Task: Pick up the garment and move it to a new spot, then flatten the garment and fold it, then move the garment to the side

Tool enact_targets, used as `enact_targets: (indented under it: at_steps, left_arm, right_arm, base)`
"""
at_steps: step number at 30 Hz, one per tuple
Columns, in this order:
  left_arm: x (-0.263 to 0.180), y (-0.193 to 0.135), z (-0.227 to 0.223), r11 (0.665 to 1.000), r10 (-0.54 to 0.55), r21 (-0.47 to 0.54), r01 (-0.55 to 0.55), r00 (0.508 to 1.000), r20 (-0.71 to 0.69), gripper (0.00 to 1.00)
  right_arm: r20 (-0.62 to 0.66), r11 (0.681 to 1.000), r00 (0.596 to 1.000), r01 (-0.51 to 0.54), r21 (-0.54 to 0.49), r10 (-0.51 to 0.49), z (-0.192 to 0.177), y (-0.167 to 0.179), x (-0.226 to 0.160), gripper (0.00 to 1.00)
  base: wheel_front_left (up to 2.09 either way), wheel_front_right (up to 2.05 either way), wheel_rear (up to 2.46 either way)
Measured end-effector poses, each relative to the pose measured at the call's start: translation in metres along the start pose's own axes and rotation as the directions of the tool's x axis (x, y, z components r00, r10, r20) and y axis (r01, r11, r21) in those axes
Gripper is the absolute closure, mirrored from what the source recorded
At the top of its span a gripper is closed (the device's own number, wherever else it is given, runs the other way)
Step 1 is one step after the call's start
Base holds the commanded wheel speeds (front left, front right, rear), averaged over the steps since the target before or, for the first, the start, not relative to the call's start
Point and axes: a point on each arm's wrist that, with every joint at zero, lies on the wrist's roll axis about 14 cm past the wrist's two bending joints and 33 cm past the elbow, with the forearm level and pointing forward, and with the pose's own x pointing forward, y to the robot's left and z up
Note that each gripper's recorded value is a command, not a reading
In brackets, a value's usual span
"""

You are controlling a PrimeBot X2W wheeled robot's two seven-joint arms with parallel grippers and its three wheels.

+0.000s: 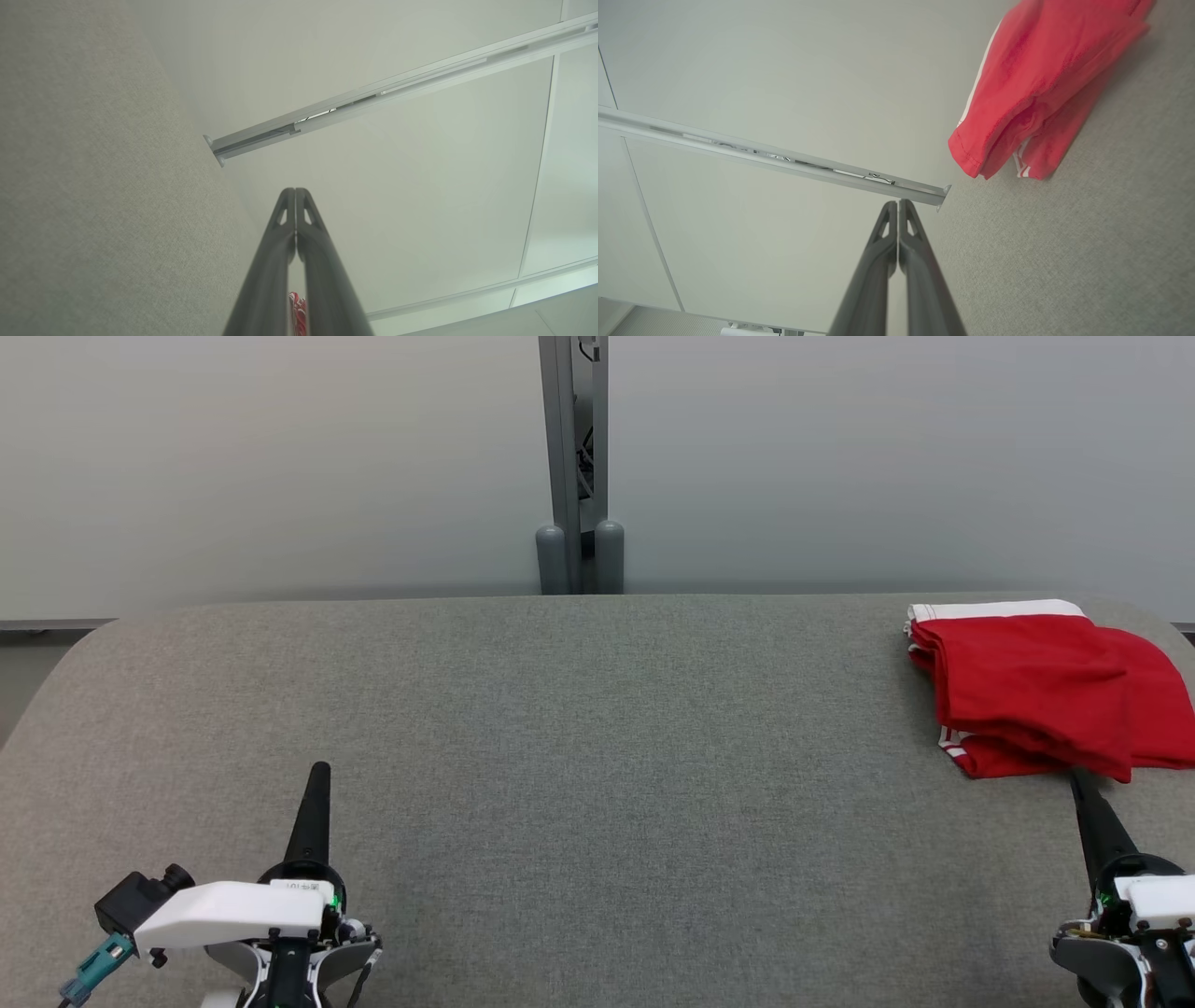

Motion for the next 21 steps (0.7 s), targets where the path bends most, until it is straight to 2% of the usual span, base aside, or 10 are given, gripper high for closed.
enact_targets:
  at_steps: [21]
  left_arm:
    - [0.013,-0.007,0.001,0.987,-0.022,-0.159,0.021,1.000,-0.004,1.00]
  right_arm:
    - [0.000,0.987,1.000,-0.028,0.159,0.028,0.007,0.005,0.008,1.00]
  base:
    - [0.00,0.00,0.00]
